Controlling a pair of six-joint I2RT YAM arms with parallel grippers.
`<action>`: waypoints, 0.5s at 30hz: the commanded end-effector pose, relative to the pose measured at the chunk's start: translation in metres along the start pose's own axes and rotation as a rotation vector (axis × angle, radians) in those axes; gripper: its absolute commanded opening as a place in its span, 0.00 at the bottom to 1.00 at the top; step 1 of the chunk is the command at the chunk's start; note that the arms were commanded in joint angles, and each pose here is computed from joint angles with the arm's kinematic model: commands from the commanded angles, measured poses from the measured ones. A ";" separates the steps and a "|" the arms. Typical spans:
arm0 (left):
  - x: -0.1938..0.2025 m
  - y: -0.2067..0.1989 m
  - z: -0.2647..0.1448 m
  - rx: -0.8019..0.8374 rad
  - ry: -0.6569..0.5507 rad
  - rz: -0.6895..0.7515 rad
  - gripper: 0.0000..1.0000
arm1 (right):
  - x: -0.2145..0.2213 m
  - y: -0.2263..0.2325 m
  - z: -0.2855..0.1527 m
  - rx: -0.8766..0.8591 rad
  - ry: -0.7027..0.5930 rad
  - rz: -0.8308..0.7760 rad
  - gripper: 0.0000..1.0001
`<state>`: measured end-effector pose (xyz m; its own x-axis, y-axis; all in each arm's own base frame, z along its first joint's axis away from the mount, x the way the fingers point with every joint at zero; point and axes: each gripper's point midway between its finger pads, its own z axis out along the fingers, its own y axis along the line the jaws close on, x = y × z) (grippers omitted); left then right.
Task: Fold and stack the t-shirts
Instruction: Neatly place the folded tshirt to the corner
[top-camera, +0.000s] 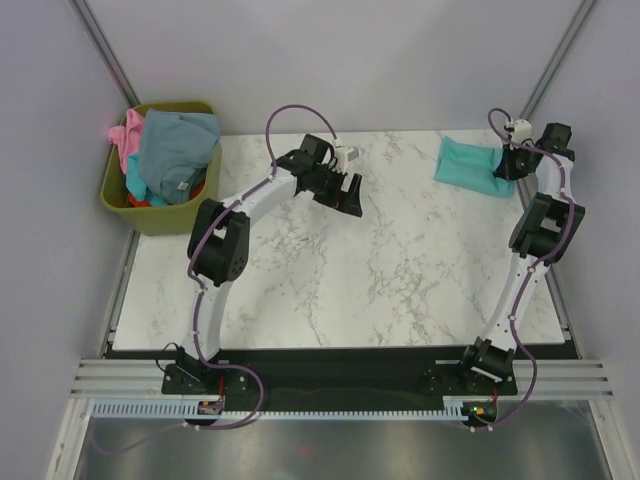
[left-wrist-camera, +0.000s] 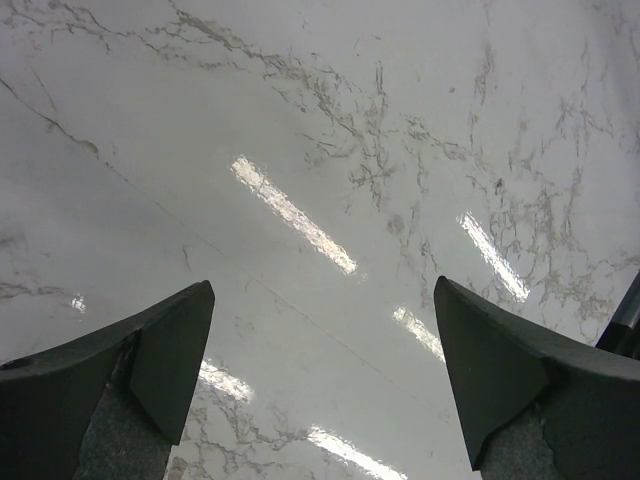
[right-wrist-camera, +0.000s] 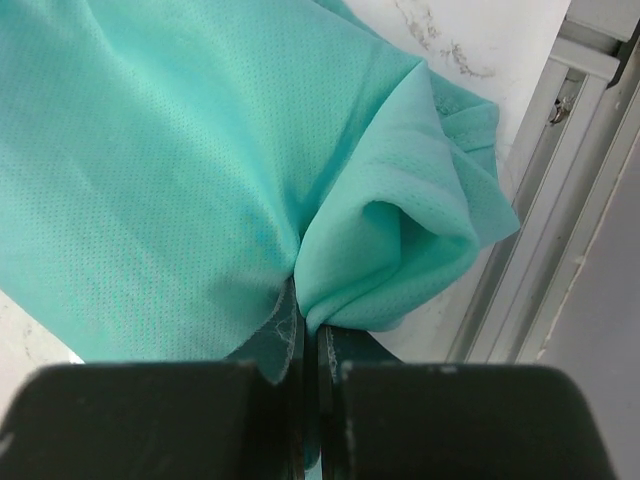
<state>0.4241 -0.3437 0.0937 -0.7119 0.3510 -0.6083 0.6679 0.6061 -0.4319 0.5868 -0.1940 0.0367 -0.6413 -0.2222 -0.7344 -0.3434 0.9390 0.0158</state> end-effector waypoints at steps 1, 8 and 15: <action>-0.012 -0.011 -0.003 -0.007 -0.023 0.081 0.99 | -0.027 -0.010 -0.023 0.027 -0.037 -0.172 0.00; -0.007 -0.014 0.000 -0.019 -0.006 0.121 0.99 | -0.029 -0.037 -0.016 0.131 -0.034 -0.237 0.00; -0.004 -0.017 0.003 -0.027 0.004 0.140 0.99 | -0.036 -0.050 -0.005 0.179 -0.069 -0.284 0.00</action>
<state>0.4126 -0.3550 0.0891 -0.6732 0.4095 -0.6157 0.7109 0.5874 -0.3867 0.6029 -0.2221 0.0460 -0.5706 -0.3942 -0.7204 -0.3752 0.9055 -0.1982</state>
